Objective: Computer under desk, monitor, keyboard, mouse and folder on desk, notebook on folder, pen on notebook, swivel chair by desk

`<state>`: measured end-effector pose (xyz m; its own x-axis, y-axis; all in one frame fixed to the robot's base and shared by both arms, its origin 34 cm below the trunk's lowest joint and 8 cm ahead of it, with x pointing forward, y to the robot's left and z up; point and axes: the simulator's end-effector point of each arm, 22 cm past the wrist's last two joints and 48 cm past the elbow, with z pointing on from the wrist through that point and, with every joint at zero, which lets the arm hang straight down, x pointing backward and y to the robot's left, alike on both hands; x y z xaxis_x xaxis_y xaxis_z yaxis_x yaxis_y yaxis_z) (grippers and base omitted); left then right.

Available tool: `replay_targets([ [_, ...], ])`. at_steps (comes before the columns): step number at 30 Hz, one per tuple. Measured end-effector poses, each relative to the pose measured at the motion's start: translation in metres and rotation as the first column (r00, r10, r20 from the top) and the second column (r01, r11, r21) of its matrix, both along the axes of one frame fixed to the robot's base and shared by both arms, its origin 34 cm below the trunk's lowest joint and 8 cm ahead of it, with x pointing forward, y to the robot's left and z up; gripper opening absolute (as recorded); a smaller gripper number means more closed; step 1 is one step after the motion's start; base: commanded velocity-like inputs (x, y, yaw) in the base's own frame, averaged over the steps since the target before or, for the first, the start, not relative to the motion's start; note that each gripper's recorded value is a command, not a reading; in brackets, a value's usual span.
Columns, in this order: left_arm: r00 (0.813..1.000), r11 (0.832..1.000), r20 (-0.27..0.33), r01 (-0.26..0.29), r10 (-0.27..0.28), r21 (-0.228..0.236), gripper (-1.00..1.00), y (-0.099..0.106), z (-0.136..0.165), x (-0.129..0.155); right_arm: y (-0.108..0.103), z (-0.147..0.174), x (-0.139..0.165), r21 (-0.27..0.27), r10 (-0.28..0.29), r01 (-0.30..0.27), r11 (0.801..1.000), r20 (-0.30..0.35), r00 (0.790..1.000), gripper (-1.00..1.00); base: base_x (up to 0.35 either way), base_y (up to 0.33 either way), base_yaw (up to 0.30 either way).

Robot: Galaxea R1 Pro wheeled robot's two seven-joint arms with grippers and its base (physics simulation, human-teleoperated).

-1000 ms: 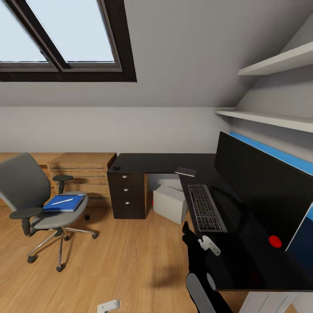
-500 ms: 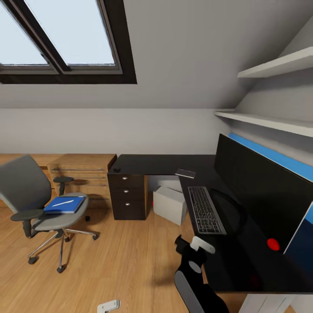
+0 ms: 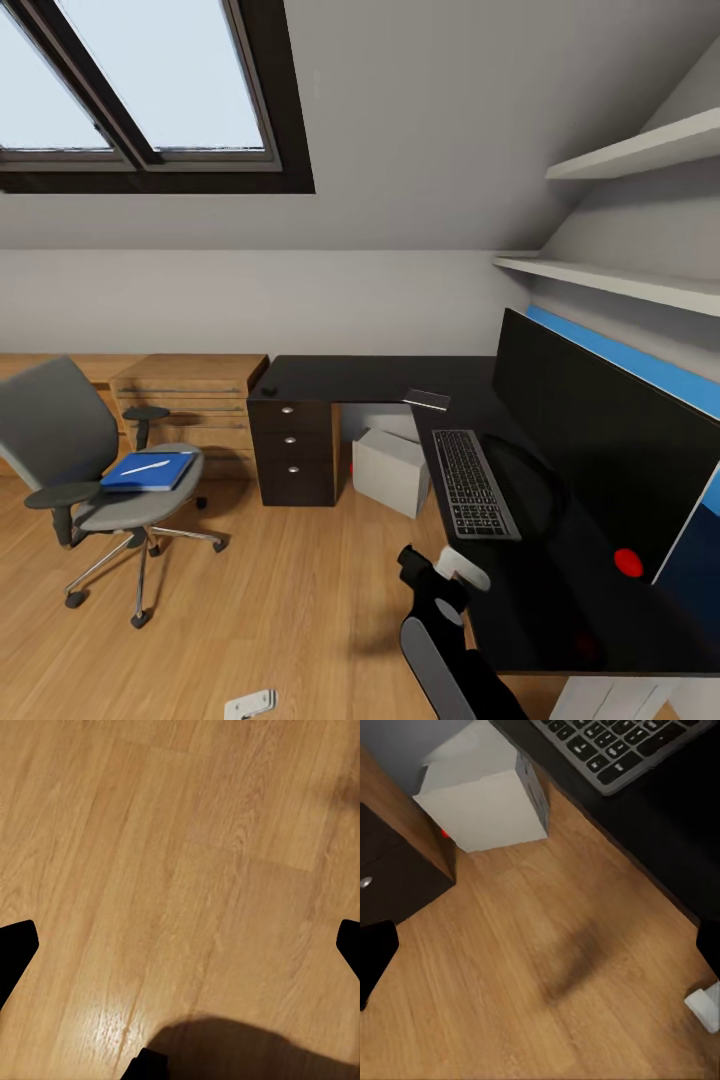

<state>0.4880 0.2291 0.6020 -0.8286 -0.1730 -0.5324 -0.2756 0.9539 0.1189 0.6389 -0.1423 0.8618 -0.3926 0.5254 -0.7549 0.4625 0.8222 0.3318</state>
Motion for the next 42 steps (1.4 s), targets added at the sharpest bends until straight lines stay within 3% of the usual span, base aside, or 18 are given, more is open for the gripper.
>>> replay_targets([
  [10,1.0,1.0,0.0,0.001,-0.001,-0.001,1.0,-0.001,0.0,0.0,0.007,-0.015,-0.004,0.135,-0.048,0.05,0.99,-0.017,0.999,1.0,0.0,0.0,0.0],
  [17,1.0,1.0,0.0,0.001,-0.001,-0.002,1.0,-0.002,0.0,0.0,0.007,-0.013,-0.003,0.123,-0.042,0.043,0.991,-0.009,0.999,1.0,0.0,0.0,0.0],
  [21,1.0,1.0,0.0,0.002,-0.002,-0.002,1.0,-0.002,0.0,0.0,0.008,-0.008,0.0,0.052,0.006,-0.006,0.999,0.002,1.0,1.0,0.0,0.0,0.0],
  [23,1.0,1.0,0.0,0.001,-0.001,-0.002,1.0,-0.002,0.0,0.0,0.019,-0.002,0.003,-0.005,0.078,-0.078,0.997,0.01,0.997,1.0,0.0,0.0,0.0],
  [29,1.0,1.0,0.0,0.001,-0.001,-0.002,1.0,-0.002,0.0,0.0,0.056,0.01,0.008,-0.053,0.248,-0.245,0.968,0.05,0.968,1.0,0.0,0.0,0.0],
  [33,1.0,1.0,0.0,0.001,-0.001,-0.001,1.0,-0.001,0.0,0.0,0.069,0.013,0.009,-0.054,0.297,-0.294,0.954,0.069,0.952,1.0,0.0,0.0,0.0],
  [42,1.0,1.0,0.0,0.0,0.0,-0.001,1.0,-0.001,0.0,0.0,0.076,0.016,0.01,-0.053,0.324,-0.32,0.946,0.082,0.943,1.0,0.002,0.001,0.0],
])
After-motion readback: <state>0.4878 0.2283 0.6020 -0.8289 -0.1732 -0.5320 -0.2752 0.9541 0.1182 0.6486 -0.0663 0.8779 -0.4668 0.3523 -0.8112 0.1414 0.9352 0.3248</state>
